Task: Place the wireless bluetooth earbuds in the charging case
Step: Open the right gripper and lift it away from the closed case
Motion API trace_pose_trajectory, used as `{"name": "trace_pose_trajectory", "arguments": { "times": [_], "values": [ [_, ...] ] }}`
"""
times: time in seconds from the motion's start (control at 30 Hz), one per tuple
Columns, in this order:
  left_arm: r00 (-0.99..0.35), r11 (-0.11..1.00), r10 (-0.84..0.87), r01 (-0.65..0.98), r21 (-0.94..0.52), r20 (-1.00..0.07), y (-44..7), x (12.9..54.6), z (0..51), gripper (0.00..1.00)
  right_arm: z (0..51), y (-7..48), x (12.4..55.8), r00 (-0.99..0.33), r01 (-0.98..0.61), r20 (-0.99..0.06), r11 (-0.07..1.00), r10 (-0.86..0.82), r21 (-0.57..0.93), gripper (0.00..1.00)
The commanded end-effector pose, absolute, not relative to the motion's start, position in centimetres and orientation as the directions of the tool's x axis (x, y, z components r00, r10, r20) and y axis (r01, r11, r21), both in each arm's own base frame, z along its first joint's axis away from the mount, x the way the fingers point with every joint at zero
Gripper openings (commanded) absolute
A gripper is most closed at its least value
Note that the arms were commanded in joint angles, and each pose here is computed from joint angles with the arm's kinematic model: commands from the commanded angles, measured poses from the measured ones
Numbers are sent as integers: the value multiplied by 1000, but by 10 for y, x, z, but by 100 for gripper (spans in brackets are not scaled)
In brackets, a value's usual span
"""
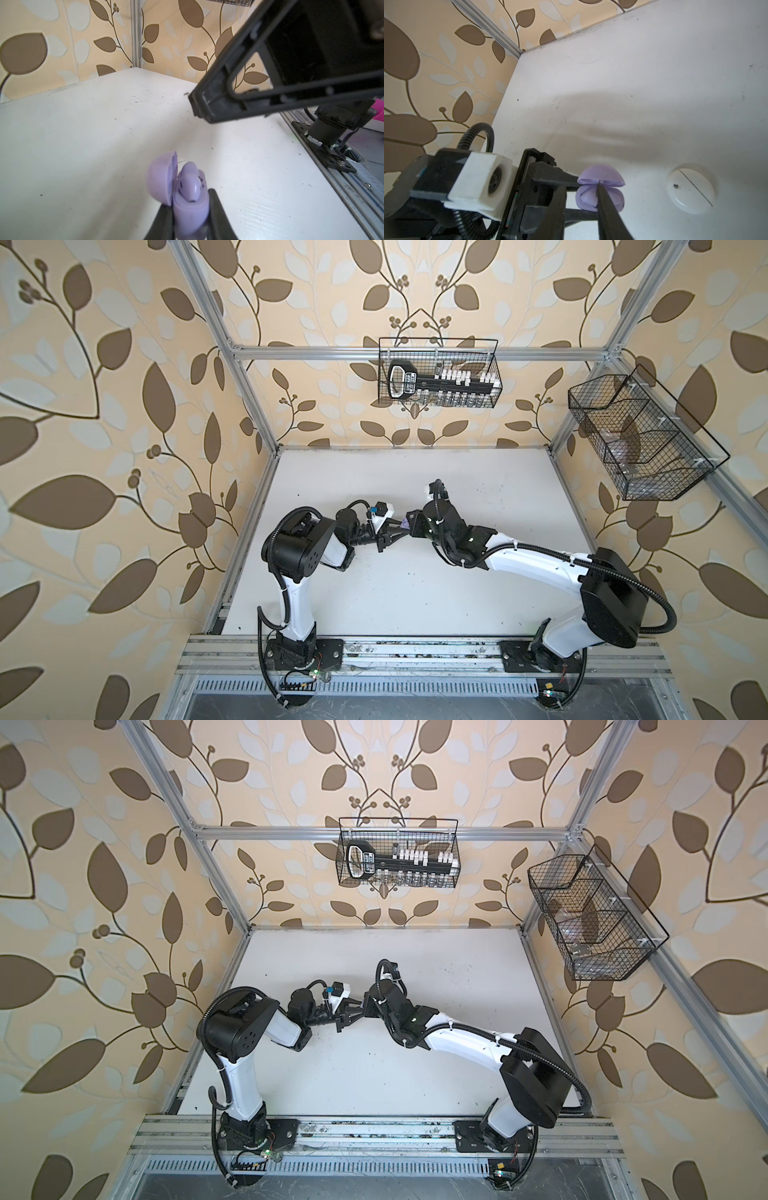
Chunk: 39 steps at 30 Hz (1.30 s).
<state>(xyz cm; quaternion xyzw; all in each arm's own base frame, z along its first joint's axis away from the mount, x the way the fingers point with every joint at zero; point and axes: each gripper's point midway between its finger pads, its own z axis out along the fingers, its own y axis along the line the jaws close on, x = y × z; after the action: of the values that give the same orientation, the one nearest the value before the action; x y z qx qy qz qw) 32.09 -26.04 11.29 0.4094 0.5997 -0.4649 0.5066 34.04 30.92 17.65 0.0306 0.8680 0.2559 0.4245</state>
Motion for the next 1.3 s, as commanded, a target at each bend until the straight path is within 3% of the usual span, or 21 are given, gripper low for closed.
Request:
{"name": "trace_pose_trajectory", "arguments": {
  "times": [0.0,0.37,1.03,1.27],
  "values": [
    [-52,189,-8,980,-53,-999,-263,319,135,18,178,298,339,-630,-148,-732,886,258,440,28],
    [-38,149,-1,988,-38,-999,-265,311,133,20,166,279,345,-704,-94,-659,885,264,456,32],
    [5,69,49,998,8,-999,-274,292,126,19,147,314,381,-882,-149,-450,820,144,553,32],
    [52,35,111,998,56,-992,-282,277,116,19,134,321,382,-898,-143,-421,817,131,558,32]
  ]
}}
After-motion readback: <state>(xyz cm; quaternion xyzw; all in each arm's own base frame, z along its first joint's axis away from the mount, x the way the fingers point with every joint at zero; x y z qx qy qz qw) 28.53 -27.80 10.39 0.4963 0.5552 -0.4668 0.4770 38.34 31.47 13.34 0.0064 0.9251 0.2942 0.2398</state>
